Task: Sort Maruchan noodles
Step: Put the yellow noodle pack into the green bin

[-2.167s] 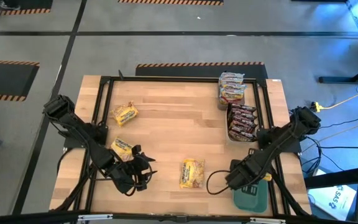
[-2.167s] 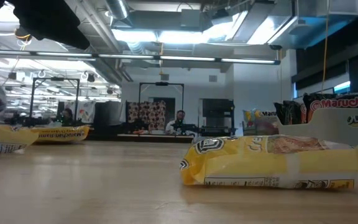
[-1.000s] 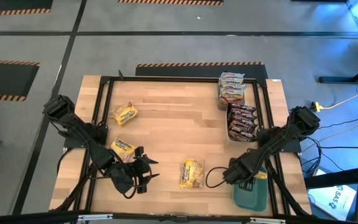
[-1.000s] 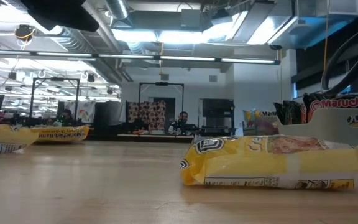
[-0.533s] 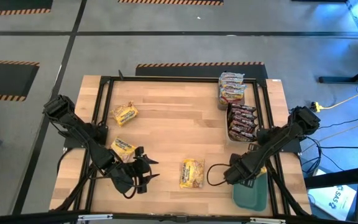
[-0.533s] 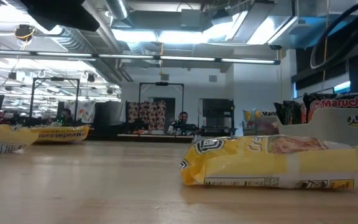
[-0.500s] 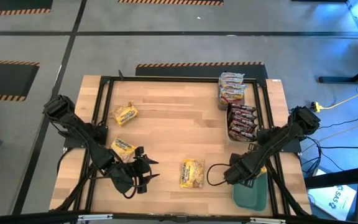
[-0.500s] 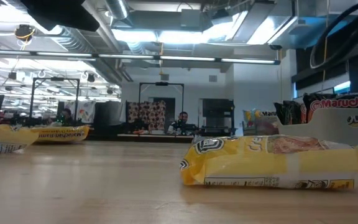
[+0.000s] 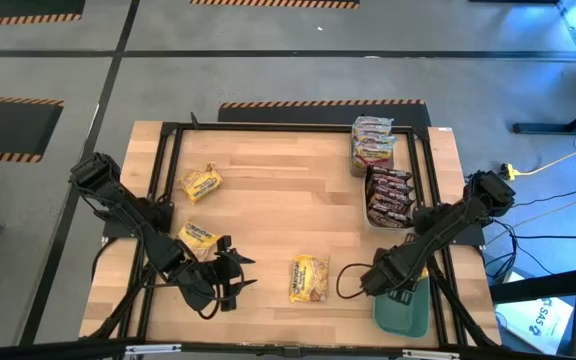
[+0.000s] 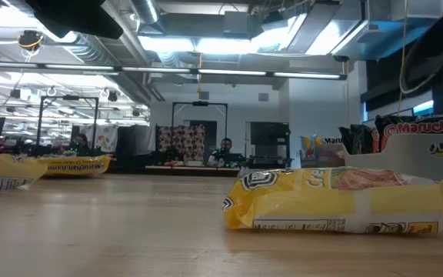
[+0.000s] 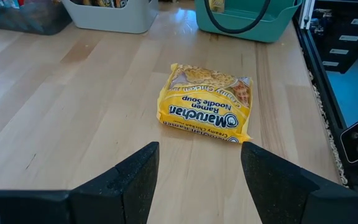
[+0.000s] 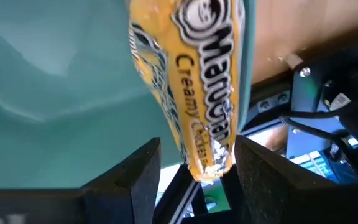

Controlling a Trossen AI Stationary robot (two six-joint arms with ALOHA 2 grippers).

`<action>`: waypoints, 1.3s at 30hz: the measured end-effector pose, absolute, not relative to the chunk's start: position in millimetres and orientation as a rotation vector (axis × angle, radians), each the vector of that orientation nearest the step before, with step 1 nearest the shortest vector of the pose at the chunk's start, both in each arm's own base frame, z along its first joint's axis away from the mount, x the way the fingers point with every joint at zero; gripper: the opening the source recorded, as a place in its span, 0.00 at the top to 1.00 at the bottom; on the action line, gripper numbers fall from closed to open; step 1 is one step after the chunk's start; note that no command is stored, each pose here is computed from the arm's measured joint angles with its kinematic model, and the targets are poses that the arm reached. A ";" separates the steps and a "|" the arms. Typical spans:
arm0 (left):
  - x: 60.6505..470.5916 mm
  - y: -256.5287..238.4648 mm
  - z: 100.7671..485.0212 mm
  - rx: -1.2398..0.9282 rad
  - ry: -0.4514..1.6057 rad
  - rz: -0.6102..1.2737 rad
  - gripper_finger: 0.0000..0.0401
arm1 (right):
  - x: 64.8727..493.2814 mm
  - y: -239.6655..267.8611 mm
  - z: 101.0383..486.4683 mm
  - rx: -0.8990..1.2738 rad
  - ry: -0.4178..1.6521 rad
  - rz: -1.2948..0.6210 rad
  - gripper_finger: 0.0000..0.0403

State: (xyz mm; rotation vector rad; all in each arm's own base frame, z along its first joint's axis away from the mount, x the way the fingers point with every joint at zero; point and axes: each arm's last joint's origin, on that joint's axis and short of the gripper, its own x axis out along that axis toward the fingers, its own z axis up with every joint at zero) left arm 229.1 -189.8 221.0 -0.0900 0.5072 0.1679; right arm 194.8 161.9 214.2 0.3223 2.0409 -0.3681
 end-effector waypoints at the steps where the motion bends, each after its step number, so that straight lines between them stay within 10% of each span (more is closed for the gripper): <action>1: 229.1 -189.8 221.0 -0.090 0.507 0.168 0.45 | 194.3 161.5 214.5 0.319 2.046 -0.374 0.54; 16: 230.8 -187.7 221.0 -0.115 0.502 0.188 0.45 | 194.0 161.8 239.2 0.350 2.057 -0.409 0.54; 28: 258.7 -182.9 206.8 -0.230 0.488 0.188 0.45 | 260.1 185.6 265.6 0.187 1.064 -0.253 0.54; 39: 293.8 -209.1 152.6 -0.325 0.409 0.088 0.45 | 281.6 152.4 195.4 0.173 0.833 -0.302 0.54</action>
